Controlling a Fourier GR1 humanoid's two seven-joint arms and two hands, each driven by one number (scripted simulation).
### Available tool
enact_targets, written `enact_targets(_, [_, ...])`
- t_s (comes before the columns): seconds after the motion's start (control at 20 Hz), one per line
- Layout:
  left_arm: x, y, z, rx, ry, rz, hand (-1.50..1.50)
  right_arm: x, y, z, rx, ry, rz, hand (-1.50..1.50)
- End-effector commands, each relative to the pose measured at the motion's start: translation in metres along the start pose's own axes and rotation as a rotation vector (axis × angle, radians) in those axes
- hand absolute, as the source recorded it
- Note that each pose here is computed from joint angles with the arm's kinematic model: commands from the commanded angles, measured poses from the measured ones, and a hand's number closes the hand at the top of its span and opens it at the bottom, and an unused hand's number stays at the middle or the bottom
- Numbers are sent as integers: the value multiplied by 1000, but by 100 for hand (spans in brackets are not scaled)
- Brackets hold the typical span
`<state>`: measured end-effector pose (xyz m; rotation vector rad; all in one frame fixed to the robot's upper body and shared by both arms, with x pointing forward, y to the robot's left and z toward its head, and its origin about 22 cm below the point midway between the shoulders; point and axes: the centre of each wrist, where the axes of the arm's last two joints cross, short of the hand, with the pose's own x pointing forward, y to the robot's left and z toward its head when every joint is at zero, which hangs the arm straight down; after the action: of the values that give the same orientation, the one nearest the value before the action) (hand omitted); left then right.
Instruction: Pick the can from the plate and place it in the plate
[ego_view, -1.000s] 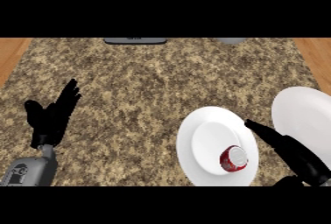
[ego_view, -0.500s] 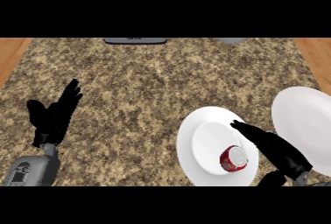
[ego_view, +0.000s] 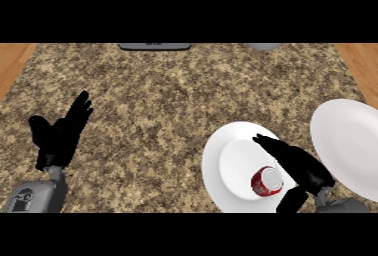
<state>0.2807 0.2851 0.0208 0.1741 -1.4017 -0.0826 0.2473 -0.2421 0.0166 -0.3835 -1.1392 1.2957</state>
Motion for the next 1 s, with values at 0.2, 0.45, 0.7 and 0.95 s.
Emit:
enact_targets(0.2, [9, -3, -19, -3, 12, -3, 0, -9, 18, -12, 100, -10, 56, -150])
enact_targets(0.45, [-14, 10, 2, 5, 3, 5, 0, 6, 15, -6, 119, -121, 103, 150])
enact_targets(0.7, [10, 14, 10, -4, -1, -16, 0, -1, 34, -15, 92, -116, 44, 150])
enact_targets(0.95, [-7, 10, 7, 2, 3, 7, 0, 32, 36, -4, -6, -51, -12, 150])
